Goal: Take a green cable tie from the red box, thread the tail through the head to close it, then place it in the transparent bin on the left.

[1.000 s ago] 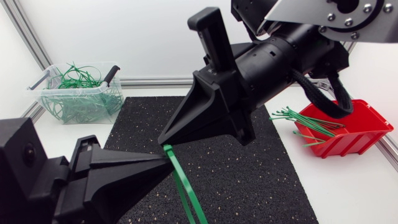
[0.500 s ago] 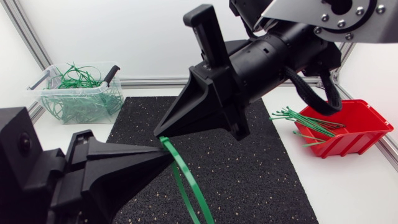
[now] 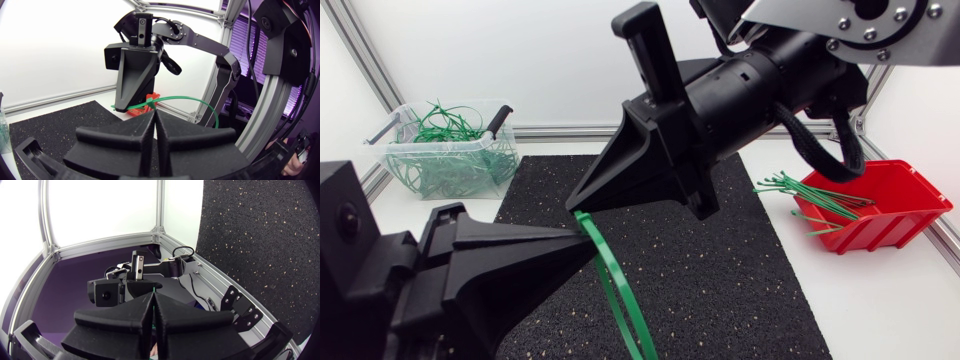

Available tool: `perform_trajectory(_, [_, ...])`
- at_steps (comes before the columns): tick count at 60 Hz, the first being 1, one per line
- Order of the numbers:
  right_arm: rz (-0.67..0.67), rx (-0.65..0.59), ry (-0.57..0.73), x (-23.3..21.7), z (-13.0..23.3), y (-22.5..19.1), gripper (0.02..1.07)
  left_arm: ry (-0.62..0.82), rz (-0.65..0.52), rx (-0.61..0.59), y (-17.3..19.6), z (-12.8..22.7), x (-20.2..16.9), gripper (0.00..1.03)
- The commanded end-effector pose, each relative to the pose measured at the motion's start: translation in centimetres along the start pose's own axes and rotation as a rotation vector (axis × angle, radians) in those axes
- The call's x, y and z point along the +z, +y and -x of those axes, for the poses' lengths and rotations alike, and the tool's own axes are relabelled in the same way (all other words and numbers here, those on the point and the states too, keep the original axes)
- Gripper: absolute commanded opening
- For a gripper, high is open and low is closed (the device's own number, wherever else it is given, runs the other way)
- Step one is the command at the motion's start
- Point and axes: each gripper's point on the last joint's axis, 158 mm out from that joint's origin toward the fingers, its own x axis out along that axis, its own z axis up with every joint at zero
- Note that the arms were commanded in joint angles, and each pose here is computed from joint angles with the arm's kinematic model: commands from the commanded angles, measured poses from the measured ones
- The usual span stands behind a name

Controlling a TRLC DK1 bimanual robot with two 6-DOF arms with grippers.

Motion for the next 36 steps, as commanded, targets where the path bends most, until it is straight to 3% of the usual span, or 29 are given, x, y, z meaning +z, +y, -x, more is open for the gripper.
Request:
perform_trajectory(1, [-0.047,-0.033,-0.036,1.4,-0.2,-1.6,0.08,-0.078,-0.021,-0.067,-2.0,0.6,3.3,0.04])
perform_trajectory(25, [-0.001,-0.033,-0.07,0.4,0.5,-1.1,0.09,-0.057,-0.019,-0.051,-1.6,0.1,2.7,0.04])
perform_trajectory(29, [0.008,-0.033,-0.069,-0.1,0.7,-0.9,0.35,-0.052,-0.014,-0.05,-1.5,0.0,2.6,0.04])
perform_trajectory(36, [0.014,-0.034,-0.065,-0.8,1.0,-1.2,0.69,-0.042,-0.005,-0.039,-1.1,-0.3,2.4,0.04])
